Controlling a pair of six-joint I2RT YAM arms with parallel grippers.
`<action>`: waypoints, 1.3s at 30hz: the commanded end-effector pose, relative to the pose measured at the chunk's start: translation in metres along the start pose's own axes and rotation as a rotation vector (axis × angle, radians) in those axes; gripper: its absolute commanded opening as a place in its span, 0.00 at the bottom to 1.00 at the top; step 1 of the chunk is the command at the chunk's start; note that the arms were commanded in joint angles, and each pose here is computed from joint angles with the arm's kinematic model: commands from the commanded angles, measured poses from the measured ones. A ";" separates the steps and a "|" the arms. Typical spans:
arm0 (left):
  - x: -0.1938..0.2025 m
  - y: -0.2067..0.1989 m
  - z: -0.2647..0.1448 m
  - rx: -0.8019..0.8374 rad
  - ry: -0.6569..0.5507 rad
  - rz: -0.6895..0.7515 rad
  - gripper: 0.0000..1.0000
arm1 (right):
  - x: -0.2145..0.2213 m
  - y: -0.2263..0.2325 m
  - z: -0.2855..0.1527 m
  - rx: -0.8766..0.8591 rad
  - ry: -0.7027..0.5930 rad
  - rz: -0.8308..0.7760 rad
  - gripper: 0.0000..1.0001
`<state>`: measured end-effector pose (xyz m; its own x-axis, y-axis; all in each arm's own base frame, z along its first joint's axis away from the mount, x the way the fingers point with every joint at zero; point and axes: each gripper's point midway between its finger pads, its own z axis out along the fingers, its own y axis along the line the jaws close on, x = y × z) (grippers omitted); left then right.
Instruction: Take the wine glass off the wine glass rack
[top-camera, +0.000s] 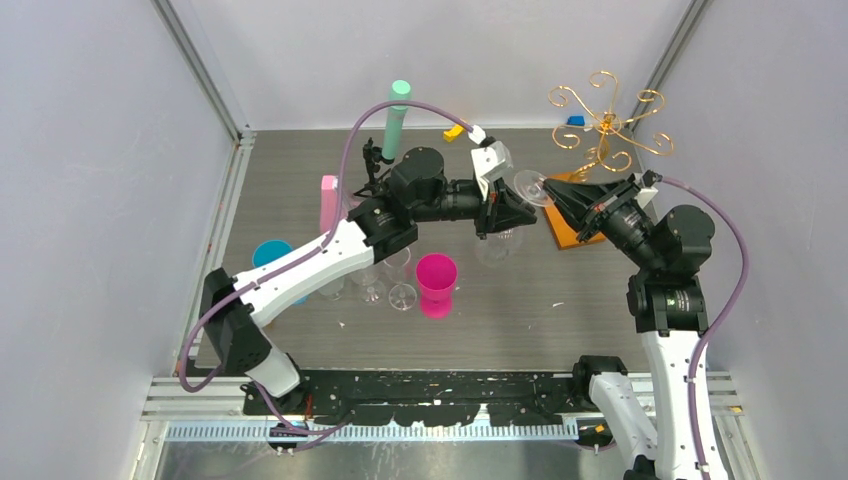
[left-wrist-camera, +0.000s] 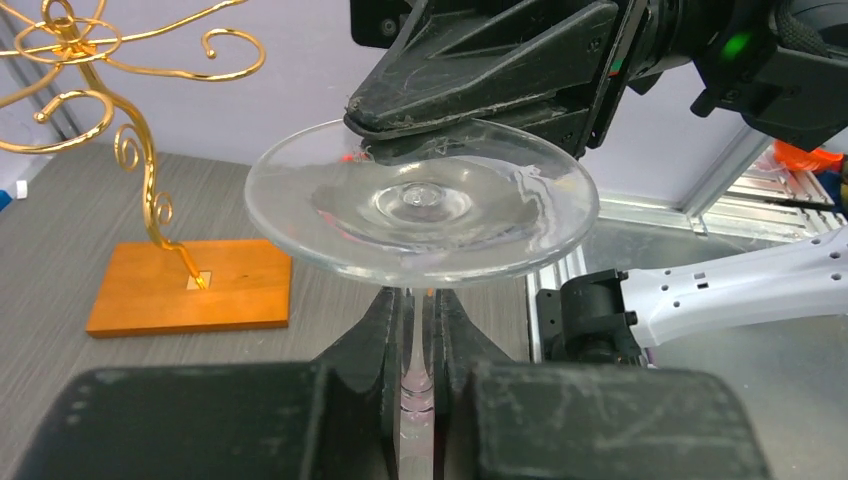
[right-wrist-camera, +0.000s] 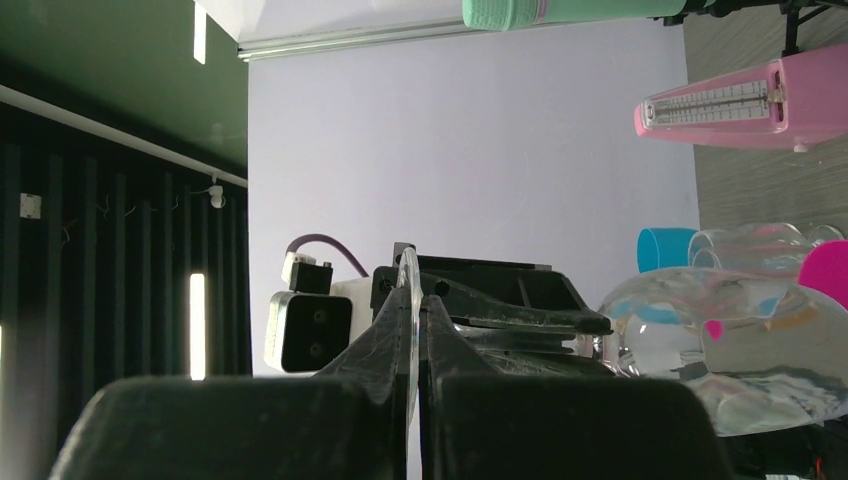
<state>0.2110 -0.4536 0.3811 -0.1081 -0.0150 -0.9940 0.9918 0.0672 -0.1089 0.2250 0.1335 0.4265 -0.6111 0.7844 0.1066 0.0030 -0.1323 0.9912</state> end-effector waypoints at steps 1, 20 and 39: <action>-0.032 -0.006 -0.002 -0.004 -0.077 0.047 0.00 | 0.010 0.014 -0.003 -0.059 0.039 -0.065 0.00; -0.106 0.022 -0.066 -0.376 -0.360 0.012 0.00 | -0.002 0.004 -0.006 -0.027 -0.061 -0.223 0.72; -0.145 0.061 -0.177 -0.731 -0.983 -0.570 0.00 | 0.027 0.013 -0.005 -0.154 0.030 -0.464 0.91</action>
<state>0.2826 -0.3024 0.4673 -0.1433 -0.7521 -0.6433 0.5229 0.4943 -0.6944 0.2011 0.1371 0.4326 -0.5319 0.8115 -0.2419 -0.3158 0.0749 0.9459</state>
